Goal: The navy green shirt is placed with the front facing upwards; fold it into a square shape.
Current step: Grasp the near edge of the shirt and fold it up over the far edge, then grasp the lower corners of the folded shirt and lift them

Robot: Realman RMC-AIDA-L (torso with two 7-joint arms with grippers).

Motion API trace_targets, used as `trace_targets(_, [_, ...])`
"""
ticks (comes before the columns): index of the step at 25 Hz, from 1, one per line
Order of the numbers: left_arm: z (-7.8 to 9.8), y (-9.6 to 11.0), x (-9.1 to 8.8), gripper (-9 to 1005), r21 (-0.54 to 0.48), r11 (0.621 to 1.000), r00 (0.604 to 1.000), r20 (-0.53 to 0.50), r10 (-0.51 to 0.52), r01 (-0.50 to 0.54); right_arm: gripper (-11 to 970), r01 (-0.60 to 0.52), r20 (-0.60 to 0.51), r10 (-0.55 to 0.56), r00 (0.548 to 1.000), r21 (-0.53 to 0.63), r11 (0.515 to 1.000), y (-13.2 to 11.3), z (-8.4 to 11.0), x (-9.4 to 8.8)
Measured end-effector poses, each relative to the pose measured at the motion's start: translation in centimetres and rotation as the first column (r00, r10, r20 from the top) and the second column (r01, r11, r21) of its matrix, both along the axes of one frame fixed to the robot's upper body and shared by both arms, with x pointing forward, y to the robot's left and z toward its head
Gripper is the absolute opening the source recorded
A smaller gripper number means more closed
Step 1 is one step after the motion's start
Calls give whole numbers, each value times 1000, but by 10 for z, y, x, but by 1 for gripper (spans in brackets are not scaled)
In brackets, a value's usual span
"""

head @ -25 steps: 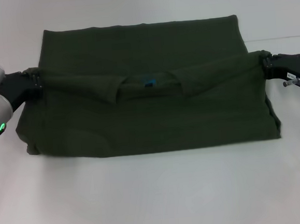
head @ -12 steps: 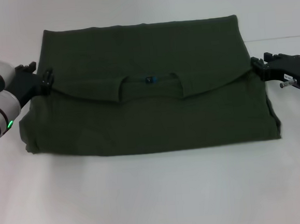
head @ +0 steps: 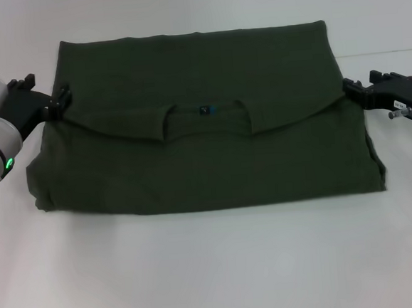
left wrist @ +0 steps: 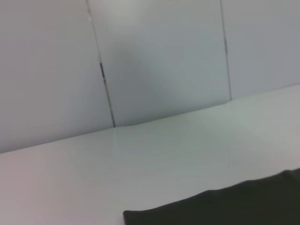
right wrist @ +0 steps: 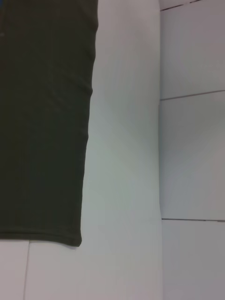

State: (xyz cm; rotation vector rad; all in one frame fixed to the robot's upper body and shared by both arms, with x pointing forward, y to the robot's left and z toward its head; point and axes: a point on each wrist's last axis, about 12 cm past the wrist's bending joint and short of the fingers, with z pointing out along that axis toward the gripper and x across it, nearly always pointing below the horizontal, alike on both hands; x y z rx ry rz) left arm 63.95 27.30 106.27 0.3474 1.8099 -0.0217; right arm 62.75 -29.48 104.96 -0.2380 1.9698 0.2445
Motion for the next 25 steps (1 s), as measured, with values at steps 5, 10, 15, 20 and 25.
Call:
trace_targets(5, [1, 11, -2, 625, -106, 993, 998, -11, 56, -57, 612, -26, -7, 27, 1000, 26, 999, 0, -2, -6])
trace_targets(10, [4, 24, -9, 624, -231, 972, 999, 1, 34, -33, 611, -49, -6, 50, 999, 62, 997, -1, -5, -13])
trace_targets(15, [4, 39, -28, 622, -317, 946, 998, 7, -66, 65, 610, -106, 29, 103, 994, 104, 989, -2, -3, -23])
trace_targets(20, [3, 66, -63, 621, -354, 924, 988, -13, -157, 142, 609, -189, 73, 180, 981, 143, 971, 0, -1, -35])
trace_targets(25, [-1, 89, -91, 620, -351, 926, 967, -149, -205, 142, 608, -256, 96, 243, 965, 158, 954, 1, 0, -45])
